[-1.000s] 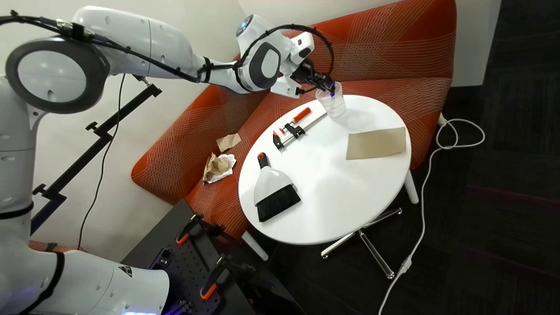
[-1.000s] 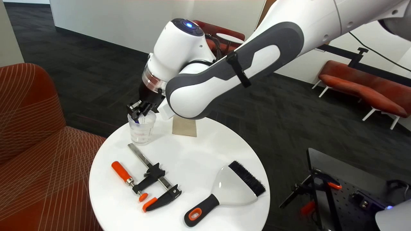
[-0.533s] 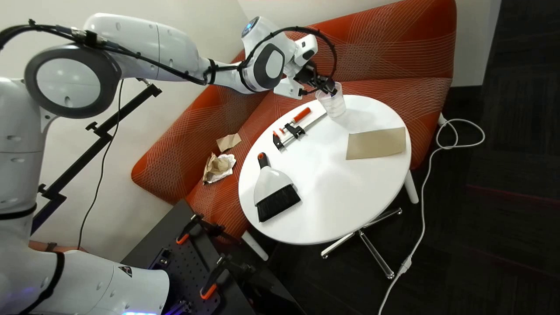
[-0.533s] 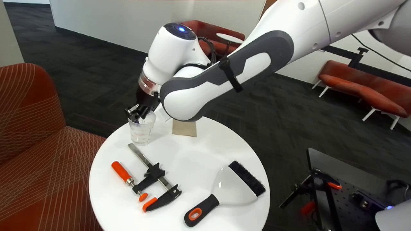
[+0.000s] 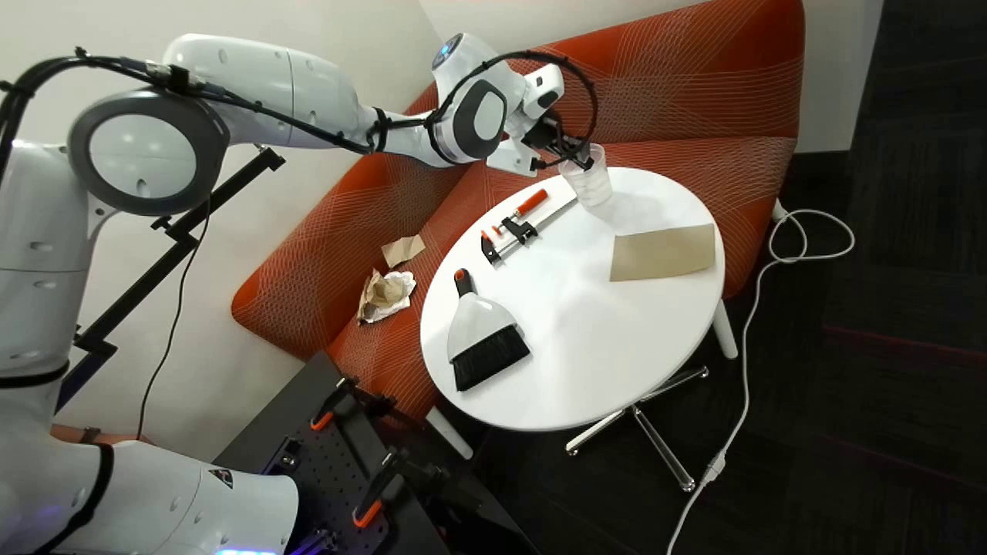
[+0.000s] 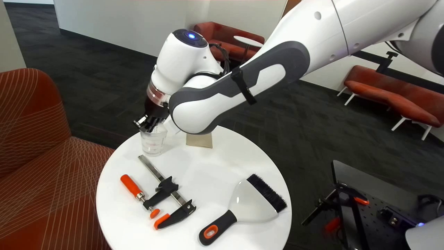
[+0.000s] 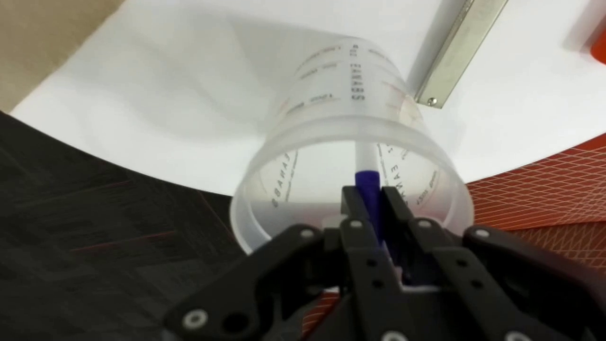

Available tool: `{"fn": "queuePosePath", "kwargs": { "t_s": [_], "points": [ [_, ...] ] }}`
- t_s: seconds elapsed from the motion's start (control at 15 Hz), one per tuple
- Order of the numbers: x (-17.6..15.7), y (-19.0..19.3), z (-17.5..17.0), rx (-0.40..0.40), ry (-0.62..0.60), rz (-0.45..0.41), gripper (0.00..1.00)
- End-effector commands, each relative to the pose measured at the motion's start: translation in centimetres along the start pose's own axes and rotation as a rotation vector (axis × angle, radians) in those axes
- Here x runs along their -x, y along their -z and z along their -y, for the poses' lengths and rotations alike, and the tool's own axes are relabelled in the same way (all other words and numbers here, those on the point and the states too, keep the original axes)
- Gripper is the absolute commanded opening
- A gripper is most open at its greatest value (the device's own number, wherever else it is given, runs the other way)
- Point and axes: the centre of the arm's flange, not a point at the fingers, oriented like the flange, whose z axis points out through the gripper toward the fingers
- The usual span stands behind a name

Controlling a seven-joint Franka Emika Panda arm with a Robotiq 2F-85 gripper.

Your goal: Put the blue marker on the table

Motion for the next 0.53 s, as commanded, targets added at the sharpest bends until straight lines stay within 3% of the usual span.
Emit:
{"fn": "queuePosePath", "kwargs": {
  "t_s": [0.0, 0.47],
  "points": [
    [-0.6, 1.1, -0.4, 0.011, -0.021, 0.007, 0.04],
    [-0.4, 6.8, -2.3, 0.013, -0.044, -0.063, 0.04]
  ]
}}
